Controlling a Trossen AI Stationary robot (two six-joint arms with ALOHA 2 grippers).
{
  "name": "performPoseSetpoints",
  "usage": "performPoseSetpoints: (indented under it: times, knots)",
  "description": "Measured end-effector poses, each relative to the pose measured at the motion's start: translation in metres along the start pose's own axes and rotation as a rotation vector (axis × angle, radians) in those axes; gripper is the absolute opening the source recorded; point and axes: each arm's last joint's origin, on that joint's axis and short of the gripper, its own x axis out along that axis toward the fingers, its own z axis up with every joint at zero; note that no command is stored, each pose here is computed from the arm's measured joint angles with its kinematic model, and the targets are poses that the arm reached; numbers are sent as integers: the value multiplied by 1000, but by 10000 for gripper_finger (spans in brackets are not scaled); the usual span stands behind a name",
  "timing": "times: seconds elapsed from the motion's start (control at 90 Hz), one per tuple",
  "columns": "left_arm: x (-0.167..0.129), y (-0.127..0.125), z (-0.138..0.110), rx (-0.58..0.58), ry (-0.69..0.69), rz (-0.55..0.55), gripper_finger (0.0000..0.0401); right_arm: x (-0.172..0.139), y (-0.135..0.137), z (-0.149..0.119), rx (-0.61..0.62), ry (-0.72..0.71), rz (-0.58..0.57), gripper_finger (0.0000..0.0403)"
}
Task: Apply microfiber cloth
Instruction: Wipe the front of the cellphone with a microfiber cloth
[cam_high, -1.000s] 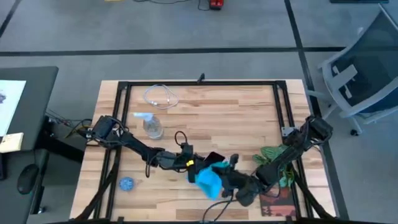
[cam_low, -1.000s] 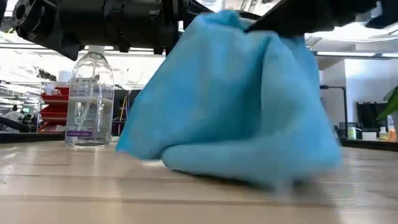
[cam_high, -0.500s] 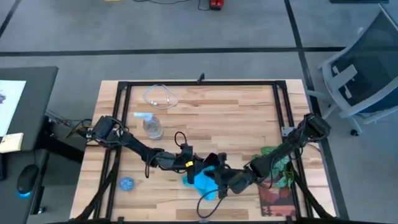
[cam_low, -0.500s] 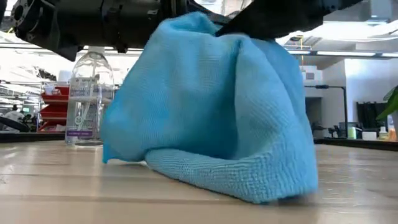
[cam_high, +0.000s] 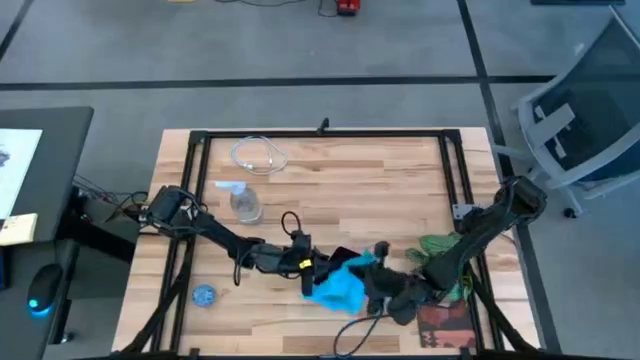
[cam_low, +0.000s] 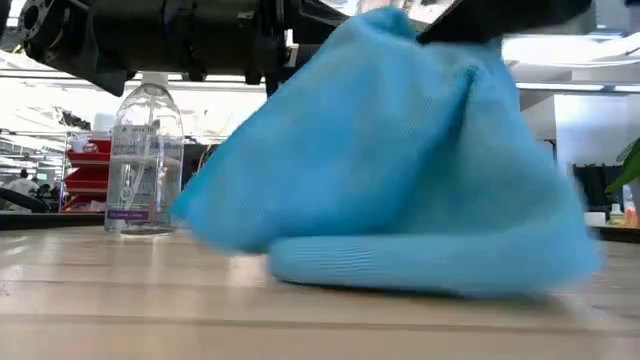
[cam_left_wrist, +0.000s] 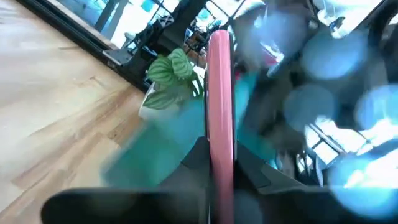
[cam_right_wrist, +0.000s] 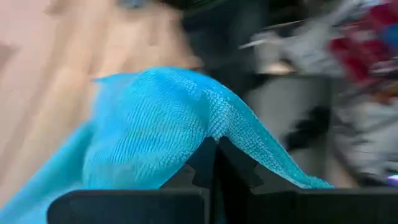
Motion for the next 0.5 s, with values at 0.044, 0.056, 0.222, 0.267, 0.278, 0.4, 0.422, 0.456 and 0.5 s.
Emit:
performPoseSetpoints:
  times: [0.044, 0.056, 0.222, 0.267, 0.278, 0.4, 0.422, 0.456, 0.5]
  knots:
    - [0, 0, 0, -1, 0, -1, 7, -4, -4, 2, 4, -7, -51, 0]
    - [0, 0, 0, -1, 0, -1, 7, -5, -5, 2, 6, -9, -59, 0]
    - [0, -1, 1, 4, -13, -11, 7, -6, -10, 3, 56, -9, -57, 0]
    - [0, -1, 1, 11, -16, -14, 7, -4, -7, 2, 65, -3, -32, 0]
    - [0, -1, 1, 12, -16, -14, 7, -4, -6, 2, 67, -1, -27, 0]
    - [-1, 0, 0, 22, -18, -8, 7, 5, 9, -6, 67, 33, 69, 0]
    - [-1, 0, 0, 22, -18, -8, 7, 7, 12, -7, 68, 36, 89, 0]
    - [-1, 0, 0, 24, -18, -9, 7, 10, 18, -9, 72, 36, 118, 0]
    - [-1, 0, 0, 25, -18, -10, 7, 13, 25, -12, 63, 37, 152, 0]
